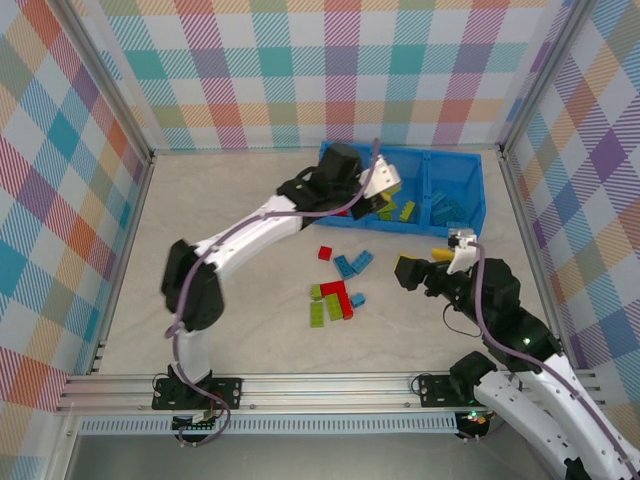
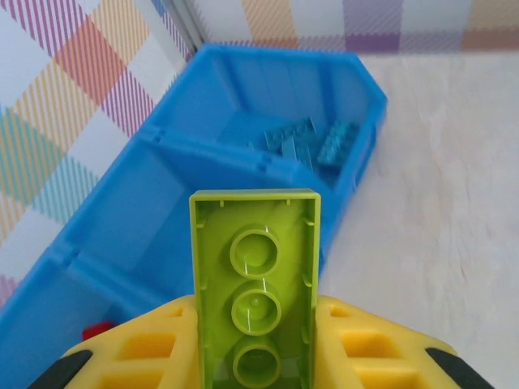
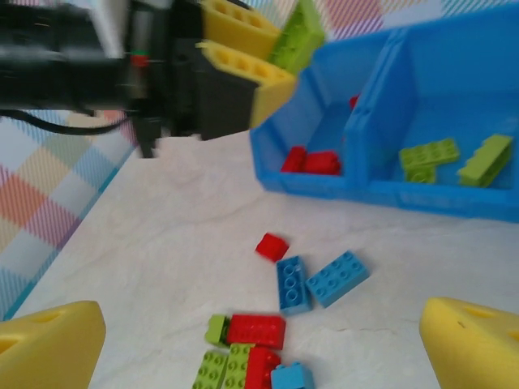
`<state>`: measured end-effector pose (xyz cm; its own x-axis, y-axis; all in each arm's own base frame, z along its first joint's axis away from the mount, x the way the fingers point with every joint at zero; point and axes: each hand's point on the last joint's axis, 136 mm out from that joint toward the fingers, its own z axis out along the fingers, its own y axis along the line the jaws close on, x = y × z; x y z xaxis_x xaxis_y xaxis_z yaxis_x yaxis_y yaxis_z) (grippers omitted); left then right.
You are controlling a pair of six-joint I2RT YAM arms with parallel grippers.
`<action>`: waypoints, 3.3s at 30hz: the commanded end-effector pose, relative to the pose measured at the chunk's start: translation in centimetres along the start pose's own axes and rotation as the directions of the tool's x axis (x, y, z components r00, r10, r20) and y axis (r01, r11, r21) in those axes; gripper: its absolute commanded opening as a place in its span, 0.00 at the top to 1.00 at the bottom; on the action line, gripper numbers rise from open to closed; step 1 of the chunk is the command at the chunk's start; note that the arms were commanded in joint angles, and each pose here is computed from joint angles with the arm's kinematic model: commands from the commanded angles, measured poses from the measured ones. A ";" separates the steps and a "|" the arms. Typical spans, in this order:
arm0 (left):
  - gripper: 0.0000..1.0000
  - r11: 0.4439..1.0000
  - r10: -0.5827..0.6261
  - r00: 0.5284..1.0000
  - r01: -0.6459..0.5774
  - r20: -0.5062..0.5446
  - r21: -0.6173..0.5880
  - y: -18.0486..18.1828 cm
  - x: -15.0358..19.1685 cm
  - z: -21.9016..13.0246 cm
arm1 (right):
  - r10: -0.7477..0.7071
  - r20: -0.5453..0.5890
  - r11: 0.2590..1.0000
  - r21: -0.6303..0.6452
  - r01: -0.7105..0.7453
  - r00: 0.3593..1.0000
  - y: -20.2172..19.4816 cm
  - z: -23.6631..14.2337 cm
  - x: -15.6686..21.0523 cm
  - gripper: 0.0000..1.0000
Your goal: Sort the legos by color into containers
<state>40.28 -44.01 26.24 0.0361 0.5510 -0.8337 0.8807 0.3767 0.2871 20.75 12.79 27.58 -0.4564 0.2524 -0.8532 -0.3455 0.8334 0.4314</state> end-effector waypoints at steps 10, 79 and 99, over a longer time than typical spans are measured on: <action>0.49 0.989 -0.145 0.988 0.142 -0.060 -0.047 1.4 2.4 11.0 | 0.085 -0.050 0.995 0.065 -0.081 0.995 -1.2 -1.5 1.2 0.00; 0.08 0.890 0.380 0.925 -0.357 -0.027 0.284 -20.2 16.4 -26.3 | 0.339 -0.388 0.792 0.610 -0.037 0.857 -8.7 19.3 15.9 0.69; 0.00 0.979 0.182 0.975 -0.168 0.129 -0.111 -14.2 11.6 -28.2 | 0.093 -0.122 0.731 0.682 0.015 0.988 -22.7 16.5 -6.3 0.74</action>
<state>13.68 -22.25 24.29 0.3093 0.5518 -0.7745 0.8278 0.2446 0.5048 42.76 1.15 18.93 -0.5496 0.3298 -0.7676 0.3501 0.9251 0.1469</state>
